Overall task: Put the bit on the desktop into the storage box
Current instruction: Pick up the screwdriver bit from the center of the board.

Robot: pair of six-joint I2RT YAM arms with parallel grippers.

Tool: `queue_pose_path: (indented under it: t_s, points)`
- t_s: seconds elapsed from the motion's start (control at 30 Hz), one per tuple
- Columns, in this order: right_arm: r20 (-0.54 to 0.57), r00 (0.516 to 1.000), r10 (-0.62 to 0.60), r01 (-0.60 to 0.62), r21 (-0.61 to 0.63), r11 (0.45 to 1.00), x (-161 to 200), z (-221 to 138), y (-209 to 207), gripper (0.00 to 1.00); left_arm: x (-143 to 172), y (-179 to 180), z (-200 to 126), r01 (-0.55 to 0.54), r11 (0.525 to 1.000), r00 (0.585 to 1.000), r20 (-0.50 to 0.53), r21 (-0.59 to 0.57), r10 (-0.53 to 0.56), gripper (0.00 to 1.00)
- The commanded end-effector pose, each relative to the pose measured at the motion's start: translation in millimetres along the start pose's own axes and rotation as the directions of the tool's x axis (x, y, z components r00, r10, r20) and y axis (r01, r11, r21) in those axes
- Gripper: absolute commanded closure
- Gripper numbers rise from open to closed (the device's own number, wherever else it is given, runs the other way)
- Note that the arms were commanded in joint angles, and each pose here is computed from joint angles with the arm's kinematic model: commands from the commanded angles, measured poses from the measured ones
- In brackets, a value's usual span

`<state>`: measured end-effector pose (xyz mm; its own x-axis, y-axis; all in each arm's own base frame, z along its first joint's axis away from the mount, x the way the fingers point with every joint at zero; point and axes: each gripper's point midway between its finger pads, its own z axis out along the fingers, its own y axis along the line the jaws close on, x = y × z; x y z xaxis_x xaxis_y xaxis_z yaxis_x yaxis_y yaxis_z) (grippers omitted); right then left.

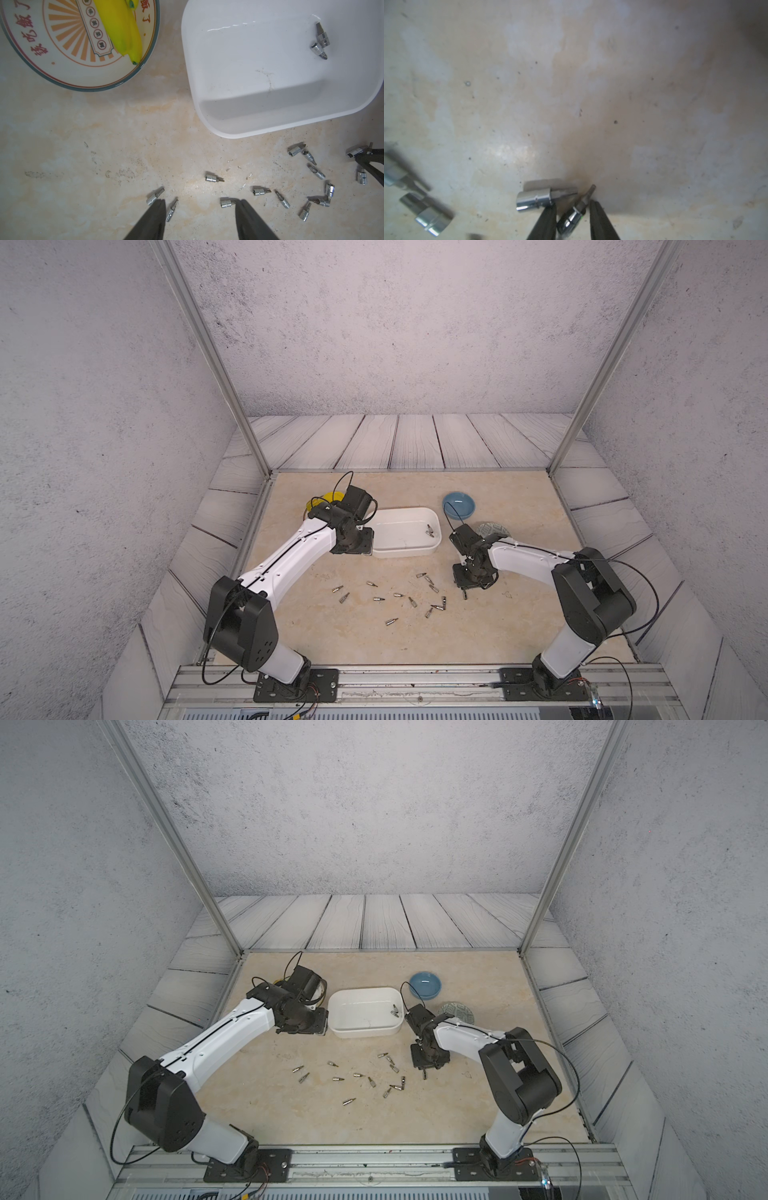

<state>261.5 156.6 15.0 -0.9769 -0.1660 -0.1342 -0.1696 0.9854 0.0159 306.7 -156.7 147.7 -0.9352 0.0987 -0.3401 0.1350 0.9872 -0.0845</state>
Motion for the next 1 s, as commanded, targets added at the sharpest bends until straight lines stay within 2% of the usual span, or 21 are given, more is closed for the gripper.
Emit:
queue_pose_path:
  t_s: [0.0, 0.4, 0.63, 0.8, 0.97]
  points:
    - [-0.027, 1.000, 0.003, -0.002, 0.020, 1.000, 7.5, 6.5, -5.5, 0.71, 10.6, 10.8, 1.2, 0.018, 0.999, 0.999, -0.030, -0.036, -0.019, 0.40]
    - [-0.033, 0.999, 0.004, -0.003, 0.023, 1.000, 11.2, 7.9, -8.4, 0.80, 20.4, 19.0, 2.1, 0.033, 0.998, 0.998, -0.048, -0.053, -0.035, 0.40]
    - [-0.020, 1.000, 0.002, -0.002, 0.016, 1.000, 9.6, 1.5, -8.0, 0.93, 31.2, 25.1, 8.0, 0.050, 0.996, 0.996, -0.076, -0.070, -0.055, 0.35]
    - [0.013, 1.000, -0.011, 0.011, 0.003, 1.000, -1.5, -18.7, -4.7, 1.00, 41.1, 31.7, 16.9, 0.078, 0.994, 0.992, -0.091, -0.078, -0.085, 0.34]
    - [0.062, 0.997, -0.041, 0.041, -0.008, 0.999, -23.1, -47.3, 1.7, 1.00, 49.6, 38.1, 23.8, 0.117, 0.990, 0.988, -0.092, -0.072, -0.124, 0.33]
